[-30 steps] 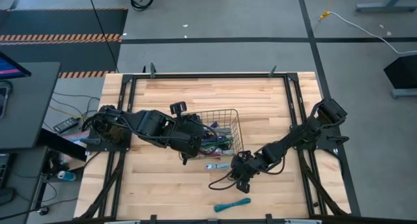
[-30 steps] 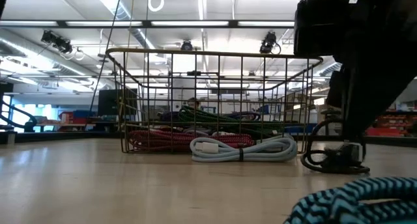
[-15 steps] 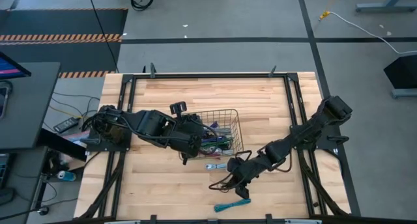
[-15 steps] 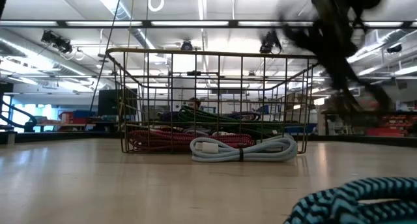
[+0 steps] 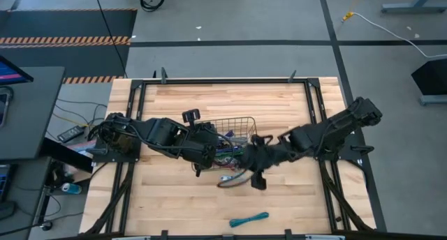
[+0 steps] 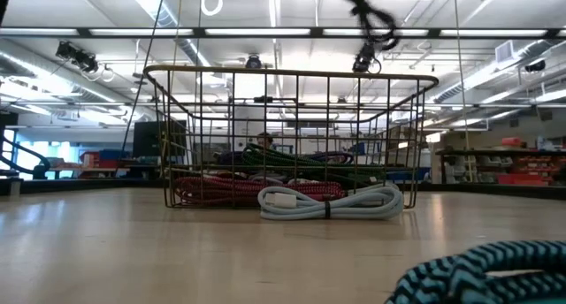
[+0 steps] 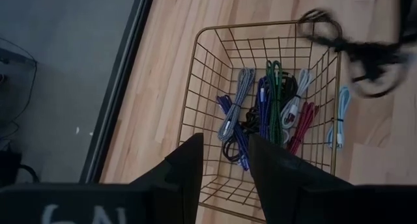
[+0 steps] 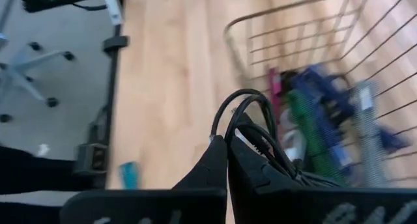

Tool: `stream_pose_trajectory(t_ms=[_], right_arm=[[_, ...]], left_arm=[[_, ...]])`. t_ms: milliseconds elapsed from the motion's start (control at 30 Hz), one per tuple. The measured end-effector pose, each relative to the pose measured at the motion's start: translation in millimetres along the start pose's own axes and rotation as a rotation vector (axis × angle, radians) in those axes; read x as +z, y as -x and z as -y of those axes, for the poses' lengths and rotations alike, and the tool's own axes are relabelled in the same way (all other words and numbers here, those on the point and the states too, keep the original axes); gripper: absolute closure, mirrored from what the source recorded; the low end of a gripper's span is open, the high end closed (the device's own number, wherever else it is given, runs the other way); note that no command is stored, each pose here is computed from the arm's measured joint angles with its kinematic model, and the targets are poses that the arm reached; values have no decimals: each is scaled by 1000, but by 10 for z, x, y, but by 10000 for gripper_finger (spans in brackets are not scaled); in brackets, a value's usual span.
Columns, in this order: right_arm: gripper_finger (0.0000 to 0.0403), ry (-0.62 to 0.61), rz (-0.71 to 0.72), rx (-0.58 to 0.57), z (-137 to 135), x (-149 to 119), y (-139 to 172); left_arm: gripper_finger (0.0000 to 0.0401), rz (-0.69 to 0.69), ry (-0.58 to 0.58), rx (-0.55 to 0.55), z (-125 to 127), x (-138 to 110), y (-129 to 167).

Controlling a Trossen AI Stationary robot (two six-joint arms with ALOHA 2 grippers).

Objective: Pick and place USB-C Cables
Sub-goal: Put the black charger cable into the gold wire basket

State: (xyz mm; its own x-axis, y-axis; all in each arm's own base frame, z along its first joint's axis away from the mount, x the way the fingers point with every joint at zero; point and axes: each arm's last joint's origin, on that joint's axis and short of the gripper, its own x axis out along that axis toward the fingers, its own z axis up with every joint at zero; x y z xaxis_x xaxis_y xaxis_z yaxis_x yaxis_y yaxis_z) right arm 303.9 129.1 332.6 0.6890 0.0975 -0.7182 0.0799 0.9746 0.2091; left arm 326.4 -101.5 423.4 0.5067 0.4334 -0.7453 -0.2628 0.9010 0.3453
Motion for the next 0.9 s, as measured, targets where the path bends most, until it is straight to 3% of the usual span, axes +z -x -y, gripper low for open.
stream_pose_trajectory(t_ms=[433,700,900], right_arm=[[403,64,-47,-188,712,227,-71],[403,30,-64,-220,996,138,-259],[403,-11,-59,-169,1131,-17,-469]], left_arm=[[271,0,9,-1,1,-1,1],[271,-1,9,-1,1,-1,1],[271,0,11,-1,0,0,1]])
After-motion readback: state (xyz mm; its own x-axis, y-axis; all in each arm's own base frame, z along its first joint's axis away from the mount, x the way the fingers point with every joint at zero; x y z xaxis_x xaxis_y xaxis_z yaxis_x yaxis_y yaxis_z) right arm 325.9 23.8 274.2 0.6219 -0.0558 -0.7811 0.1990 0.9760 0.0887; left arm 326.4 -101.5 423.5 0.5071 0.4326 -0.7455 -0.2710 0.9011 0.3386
